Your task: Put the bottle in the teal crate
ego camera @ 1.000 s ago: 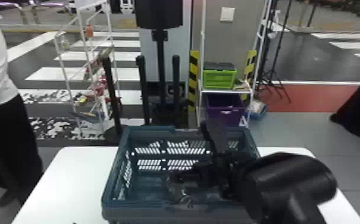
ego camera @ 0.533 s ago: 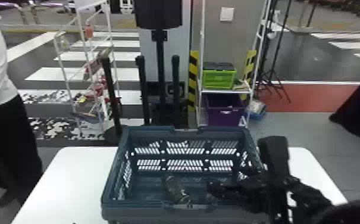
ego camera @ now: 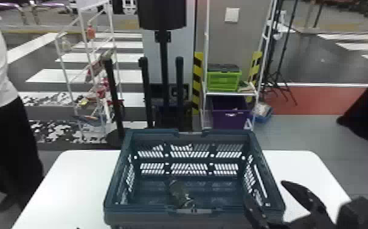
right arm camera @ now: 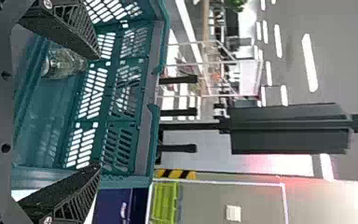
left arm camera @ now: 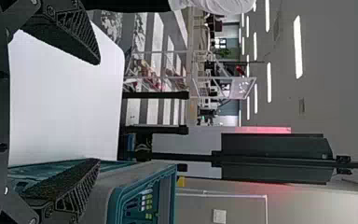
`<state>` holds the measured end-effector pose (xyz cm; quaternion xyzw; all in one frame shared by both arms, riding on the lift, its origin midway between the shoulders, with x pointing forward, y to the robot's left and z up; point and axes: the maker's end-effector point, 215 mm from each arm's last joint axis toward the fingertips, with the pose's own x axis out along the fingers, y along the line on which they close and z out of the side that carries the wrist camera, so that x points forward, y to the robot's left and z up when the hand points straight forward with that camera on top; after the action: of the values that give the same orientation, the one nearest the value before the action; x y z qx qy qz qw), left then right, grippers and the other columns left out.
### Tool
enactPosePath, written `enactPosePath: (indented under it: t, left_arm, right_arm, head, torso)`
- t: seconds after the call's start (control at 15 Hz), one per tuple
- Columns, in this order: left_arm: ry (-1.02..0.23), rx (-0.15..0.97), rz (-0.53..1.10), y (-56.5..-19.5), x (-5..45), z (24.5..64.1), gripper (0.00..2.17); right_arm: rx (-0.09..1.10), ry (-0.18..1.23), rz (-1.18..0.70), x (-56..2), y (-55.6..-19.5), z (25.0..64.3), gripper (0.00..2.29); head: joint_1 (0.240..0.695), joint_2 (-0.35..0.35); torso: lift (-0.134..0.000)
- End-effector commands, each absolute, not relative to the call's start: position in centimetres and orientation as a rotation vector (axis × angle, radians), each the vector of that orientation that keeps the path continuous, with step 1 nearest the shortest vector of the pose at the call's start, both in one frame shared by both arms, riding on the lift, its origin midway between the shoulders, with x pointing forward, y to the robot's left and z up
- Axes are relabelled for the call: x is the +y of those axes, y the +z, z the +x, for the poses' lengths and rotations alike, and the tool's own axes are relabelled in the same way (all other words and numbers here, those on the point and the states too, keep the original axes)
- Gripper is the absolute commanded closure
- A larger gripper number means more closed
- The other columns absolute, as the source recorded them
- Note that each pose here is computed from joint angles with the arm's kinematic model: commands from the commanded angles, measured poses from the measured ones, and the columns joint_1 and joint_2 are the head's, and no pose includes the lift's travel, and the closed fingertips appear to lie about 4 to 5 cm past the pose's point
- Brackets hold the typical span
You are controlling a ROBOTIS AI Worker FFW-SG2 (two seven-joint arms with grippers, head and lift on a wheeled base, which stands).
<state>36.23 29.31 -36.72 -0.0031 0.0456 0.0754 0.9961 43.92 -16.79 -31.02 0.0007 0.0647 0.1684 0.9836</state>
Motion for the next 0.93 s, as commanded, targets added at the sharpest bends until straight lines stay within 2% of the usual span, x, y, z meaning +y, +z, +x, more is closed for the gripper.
enactPosePath:
  t: [0.0,0.13,0.33,0.87]
  left_arm:
    - [0.151,0.090,-0.008,-36.7,29.2,36.2,0.14]
    - [0.148,0.085,-0.010,-36.4,28.9,36.2,0.14]
    - [0.151,0.085,-0.010,-36.4,28.9,36.1,0.14]
    - [0.148,0.090,-0.009,-36.5,28.6,35.9,0.14]
  right_arm:
    - [0.051,0.303,0.032,-18.4,-31.4,41.6,0.05]
    - [0.031,0.271,0.057,-19.7,-32.6,40.0,0.05]
    - [0.063,0.217,0.069,-21.9,-34.6,38.1,0.05]
    - [0.046,0.179,0.080,-22.9,-35.2,36.3,0.05]
  head:
    - [0.499,0.000]
    - [0.499,0.000]
    - [0.499,0.000]
    - [0.499,0.000]
  torso:
    - [0.000]
    - [0.000]
    - [0.000]
    - [0.000]
